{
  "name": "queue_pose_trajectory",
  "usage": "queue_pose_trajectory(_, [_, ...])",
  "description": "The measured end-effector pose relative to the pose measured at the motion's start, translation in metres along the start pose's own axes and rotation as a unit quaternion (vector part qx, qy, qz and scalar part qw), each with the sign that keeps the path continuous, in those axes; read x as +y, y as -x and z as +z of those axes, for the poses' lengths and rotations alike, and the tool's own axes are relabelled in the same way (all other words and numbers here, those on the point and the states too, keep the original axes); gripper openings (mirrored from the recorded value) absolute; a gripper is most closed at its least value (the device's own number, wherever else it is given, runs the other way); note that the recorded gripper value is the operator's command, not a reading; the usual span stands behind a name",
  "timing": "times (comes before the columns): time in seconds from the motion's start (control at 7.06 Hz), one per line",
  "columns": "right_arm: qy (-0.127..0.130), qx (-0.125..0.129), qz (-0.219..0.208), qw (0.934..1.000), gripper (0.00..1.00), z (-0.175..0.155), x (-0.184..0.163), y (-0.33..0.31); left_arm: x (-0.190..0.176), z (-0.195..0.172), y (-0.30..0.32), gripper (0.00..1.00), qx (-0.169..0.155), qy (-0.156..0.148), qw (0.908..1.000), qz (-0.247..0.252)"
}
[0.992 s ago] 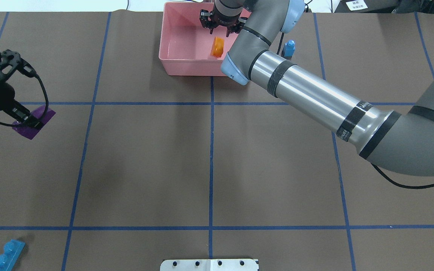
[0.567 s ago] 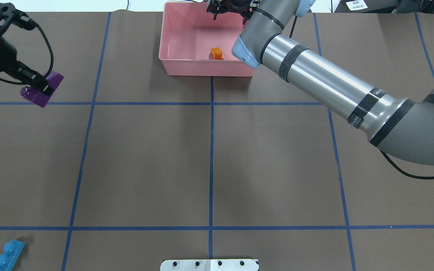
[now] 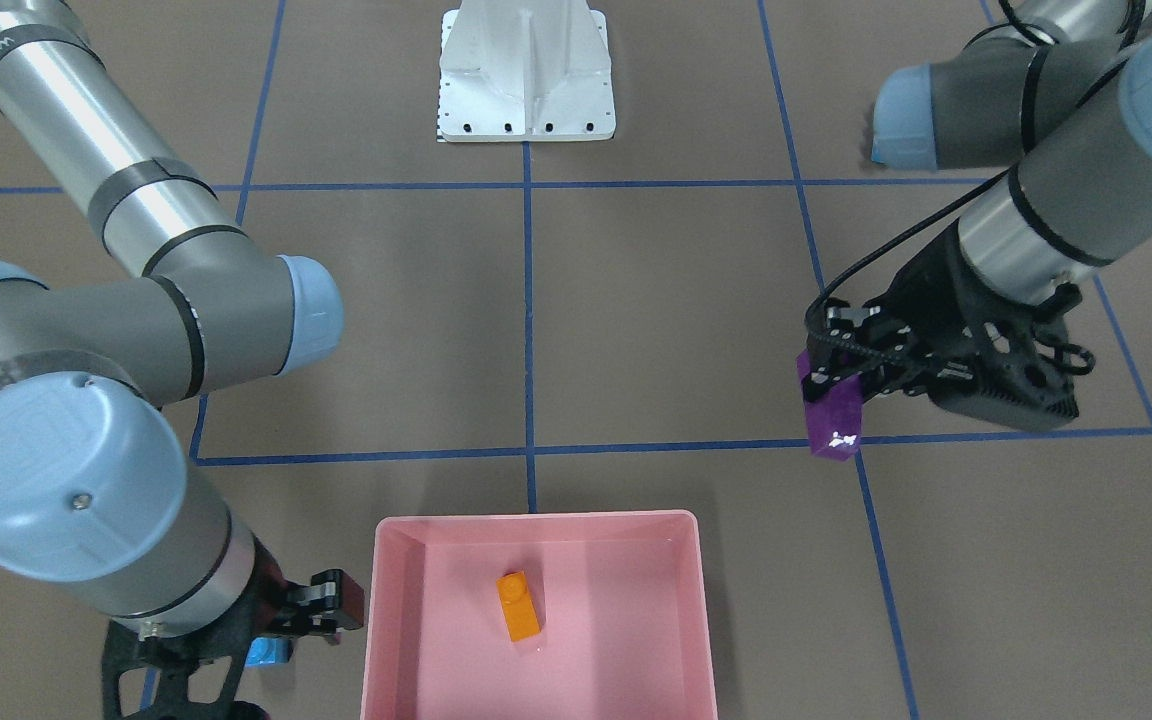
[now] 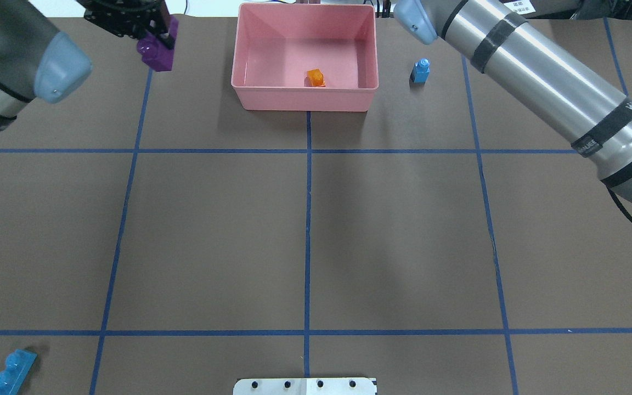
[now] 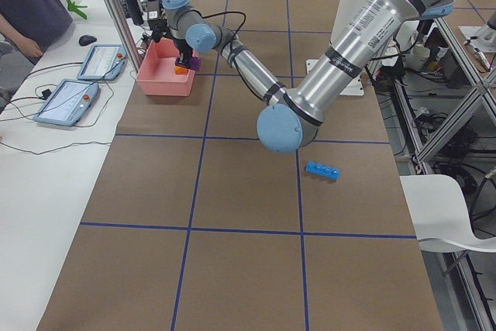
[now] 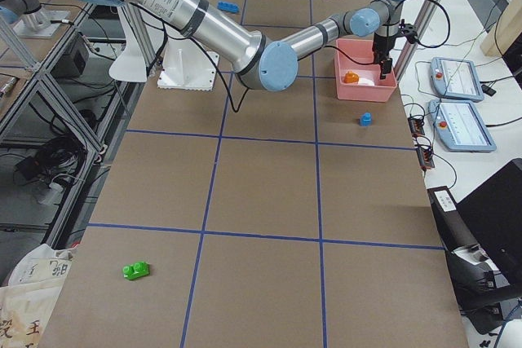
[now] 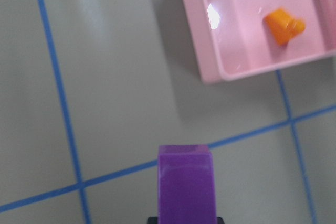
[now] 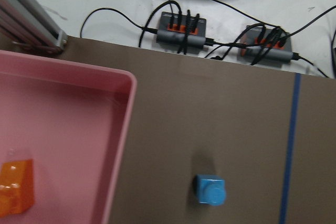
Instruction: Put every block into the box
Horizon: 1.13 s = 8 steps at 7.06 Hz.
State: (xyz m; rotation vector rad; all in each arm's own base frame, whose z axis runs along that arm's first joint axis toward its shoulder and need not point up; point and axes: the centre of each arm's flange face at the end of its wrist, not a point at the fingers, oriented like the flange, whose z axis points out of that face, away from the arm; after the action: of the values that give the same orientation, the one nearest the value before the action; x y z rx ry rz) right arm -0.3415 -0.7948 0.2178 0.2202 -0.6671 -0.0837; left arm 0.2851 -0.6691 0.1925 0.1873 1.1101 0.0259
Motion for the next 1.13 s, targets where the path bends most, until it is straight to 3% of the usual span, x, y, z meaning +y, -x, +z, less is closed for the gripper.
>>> queue_pose_trajectory(0.28, [0.0, 0.044, -0.058, 0.9974, 0.99, 0.036, 0.013, -0.071, -0.054, 0.062, -0.049, 0.0, 0.009, -0.04, 0.9982, -0.044])
queue_pose_trajectory(0.43, [-0.016, 0.04, -0.073, 0.9964, 0.99, 0.063, 0.025, -0.092, -0.068, 0.083, -0.081, 0.0, -0.001, -0.058, 0.9968, -0.056])
queue_pose_trajectory(0.71, [-0.044, 0.014, -0.064, 0.9969, 0.99, 0.111, 0.048, -0.084, -0.07, 0.121, -0.124, 0.0, -0.027, -0.094, 0.9936, -0.057])
queue_pose_trajectory(1.13, [-0.062, -0.007, -0.031, 0.9976, 0.99, 0.138, 0.058, -0.052, -0.053, 0.188, -0.155, 0.0, -0.057, -0.151, 0.9853, -0.055])
